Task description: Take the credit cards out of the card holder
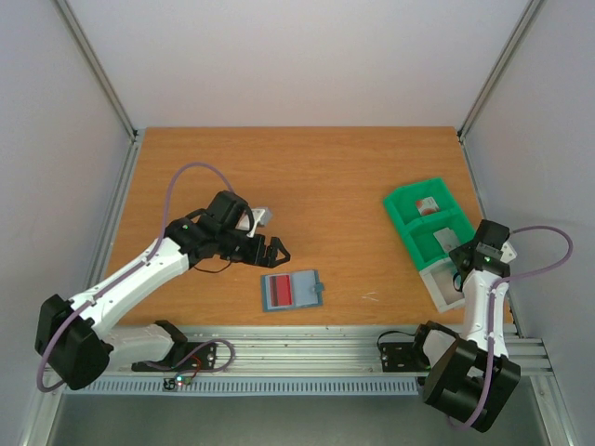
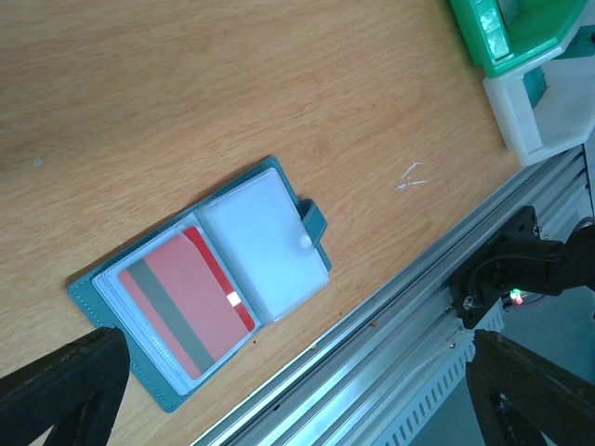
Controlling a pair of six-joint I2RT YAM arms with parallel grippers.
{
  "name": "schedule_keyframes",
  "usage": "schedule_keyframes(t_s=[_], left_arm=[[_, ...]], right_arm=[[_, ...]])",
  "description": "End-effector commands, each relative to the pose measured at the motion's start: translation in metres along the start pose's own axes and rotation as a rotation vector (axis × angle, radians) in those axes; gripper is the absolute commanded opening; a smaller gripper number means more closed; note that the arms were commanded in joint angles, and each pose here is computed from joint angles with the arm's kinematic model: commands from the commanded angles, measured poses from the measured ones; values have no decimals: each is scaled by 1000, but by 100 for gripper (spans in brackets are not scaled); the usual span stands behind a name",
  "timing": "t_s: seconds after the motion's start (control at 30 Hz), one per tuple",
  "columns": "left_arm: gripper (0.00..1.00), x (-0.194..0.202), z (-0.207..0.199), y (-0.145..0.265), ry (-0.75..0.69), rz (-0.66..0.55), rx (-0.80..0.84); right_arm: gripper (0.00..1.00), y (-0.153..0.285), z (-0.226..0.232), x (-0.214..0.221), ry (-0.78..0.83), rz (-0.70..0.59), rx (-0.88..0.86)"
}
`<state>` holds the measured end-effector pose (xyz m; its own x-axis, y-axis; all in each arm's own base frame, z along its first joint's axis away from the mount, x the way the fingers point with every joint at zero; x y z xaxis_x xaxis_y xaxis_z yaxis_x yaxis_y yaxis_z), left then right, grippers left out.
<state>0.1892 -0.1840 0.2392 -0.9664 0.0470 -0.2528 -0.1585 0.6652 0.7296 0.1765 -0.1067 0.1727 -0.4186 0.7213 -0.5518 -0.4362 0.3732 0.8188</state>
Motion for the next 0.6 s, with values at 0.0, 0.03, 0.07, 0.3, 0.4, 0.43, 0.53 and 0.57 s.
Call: schedule_keyframes(t_s=[0.0,0.03,0.07,0.3,0.4,0.43,0.53,0.57], left_arm=[[99,-7,-3,1,-20,-14,-2],[99,-7,-3,0,-19,-13,-3],[99,-7,-3,0,-19,-12,-4],[99,-8,-2,0,-28,-14,-21],[99,-8,-2,1,-29,-18,-19],[99,-8,-2,1,-29,-18,-20],[99,-8,-2,2,-33,-17,-26],[99,-8,-2,3,-34,-17,-30]], right_arm=[[1,0,2,-7,25,-31,-20],[1,0,1,-7,29,-34,-15],[2,1,0,-7,30,-41,-10],[2,-9,-1,-10,15,-35,-7],[4,-10,-4,-10,18,-33,13],[6,-10,-5,-10,19,-36,22],[10,-12,-9,-9,23,-37,48],[11,-13,-10,-9,25,-34,56]])
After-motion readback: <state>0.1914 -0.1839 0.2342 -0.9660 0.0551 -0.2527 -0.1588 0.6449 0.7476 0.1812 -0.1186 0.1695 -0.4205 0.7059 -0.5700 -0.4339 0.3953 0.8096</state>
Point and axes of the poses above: each gripper's point midway between its finger pads, its own y axis back along the fingers, its own z axis along the line the jaws close on, x = y × z, the point moved 9 cm from there along y, back along the fingers, and after that the axes turned 9 degrees about y, right-handed, at the moved point
